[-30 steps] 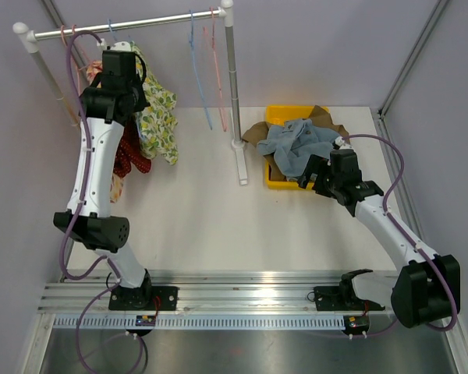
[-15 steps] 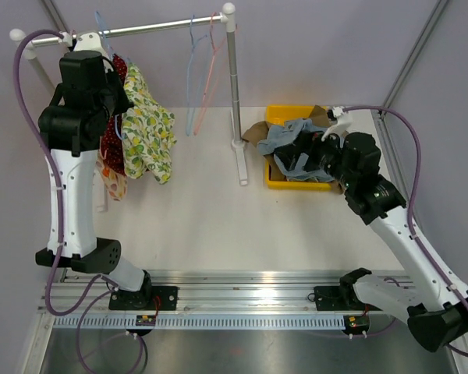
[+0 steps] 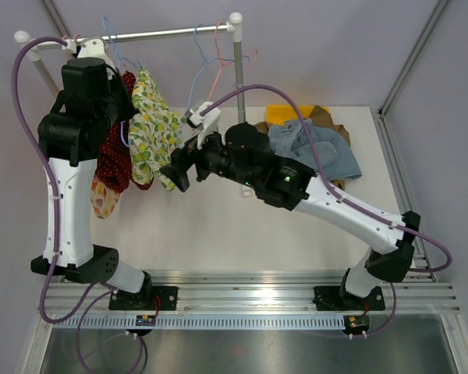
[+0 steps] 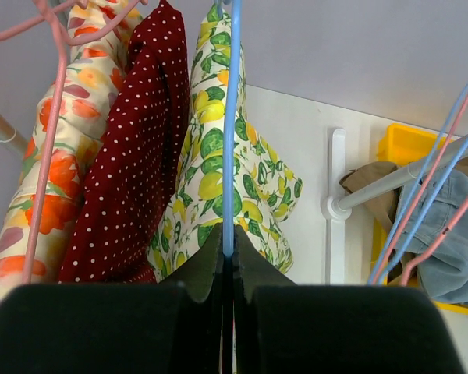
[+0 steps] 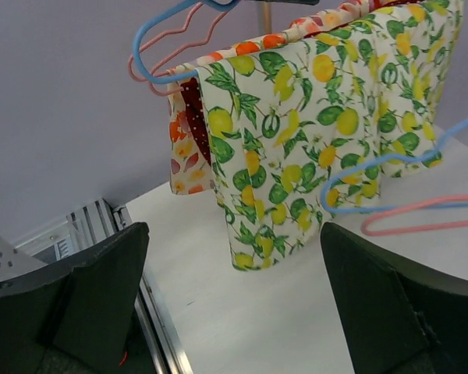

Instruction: Remove the skirt from the hanger

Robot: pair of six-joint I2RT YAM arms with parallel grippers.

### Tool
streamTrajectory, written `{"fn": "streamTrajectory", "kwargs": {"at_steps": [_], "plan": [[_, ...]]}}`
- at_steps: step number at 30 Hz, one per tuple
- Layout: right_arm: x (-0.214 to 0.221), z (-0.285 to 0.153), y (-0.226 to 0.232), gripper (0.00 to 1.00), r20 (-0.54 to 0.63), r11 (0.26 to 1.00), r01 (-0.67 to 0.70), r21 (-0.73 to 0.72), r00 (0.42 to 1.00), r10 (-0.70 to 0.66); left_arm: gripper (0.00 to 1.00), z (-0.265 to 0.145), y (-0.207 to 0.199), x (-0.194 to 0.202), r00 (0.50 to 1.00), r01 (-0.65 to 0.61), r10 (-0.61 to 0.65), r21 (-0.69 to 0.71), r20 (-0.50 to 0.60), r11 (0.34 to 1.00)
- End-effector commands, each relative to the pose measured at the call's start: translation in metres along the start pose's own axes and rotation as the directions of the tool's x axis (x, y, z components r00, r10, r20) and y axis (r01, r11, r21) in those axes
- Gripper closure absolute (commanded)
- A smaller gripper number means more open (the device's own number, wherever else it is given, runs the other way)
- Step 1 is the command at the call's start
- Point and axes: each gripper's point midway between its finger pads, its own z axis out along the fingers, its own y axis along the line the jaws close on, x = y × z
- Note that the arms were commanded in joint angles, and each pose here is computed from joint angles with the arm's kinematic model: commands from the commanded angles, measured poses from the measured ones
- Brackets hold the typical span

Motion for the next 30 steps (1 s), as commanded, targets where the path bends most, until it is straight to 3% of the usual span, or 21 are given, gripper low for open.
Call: {"fn": "streamTrajectory", "kwargs": {"at_steps": [1,4,13,19,20,23,27,30], "plan": [[0.002,0.022,0.010,0.01,-0.015,0.998,0.054,0.034,0.998,-0.053,1.00,-0.037,-0.008,-0.029,0.992,0.030,-0.040,0.084,0.119,0.996],[0.027,0.049,0.017,0.01,-0.063,0.997,0.067,0.040,0.996,-0.065,1.00,-0.041,-0.007,-0.028,0.992,0.024,-0.035,0.089,0.123,0.996],[0.051,0.073,0.013,0.01,-0.085,0.996,0.059,0.072,0.995,-0.053,1.00,-0.042,-0.009,-0.029,0.990,0.009,-0.024,0.103,0.138,0.995],[0.065,0.078,0.005,0.43,-0.077,0.993,0.050,0.108,0.996,-0.042,1.00,-0.039,-0.012,-0.033,0.987,0.025,-0.043,0.116,0.156,0.993],[0.067,0.078,0.005,0.55,-0.071,0.993,0.046,0.107,0.997,-0.038,1.00,-0.037,-0.012,-0.031,0.987,0.027,-0.044,0.115,0.152,0.993],[0.072,0.081,0.005,0.64,-0.070,0.993,0.037,0.111,0.997,-0.029,1.00,-0.034,-0.015,-0.033,0.984,0.041,-0.063,0.128,0.168,0.991],[0.081,0.084,0.004,0.97,-0.077,0.993,0.037,0.112,0.997,-0.029,1.00,-0.034,-0.017,-0.033,0.977,0.054,-0.082,0.147,0.194,0.988],[0.087,0.086,0.004,1.00,-0.084,0.993,0.030,0.110,0.996,-0.020,1.00,-0.036,-0.020,-0.045,0.960,0.047,-0.092,0.173,0.263,0.984]]}}
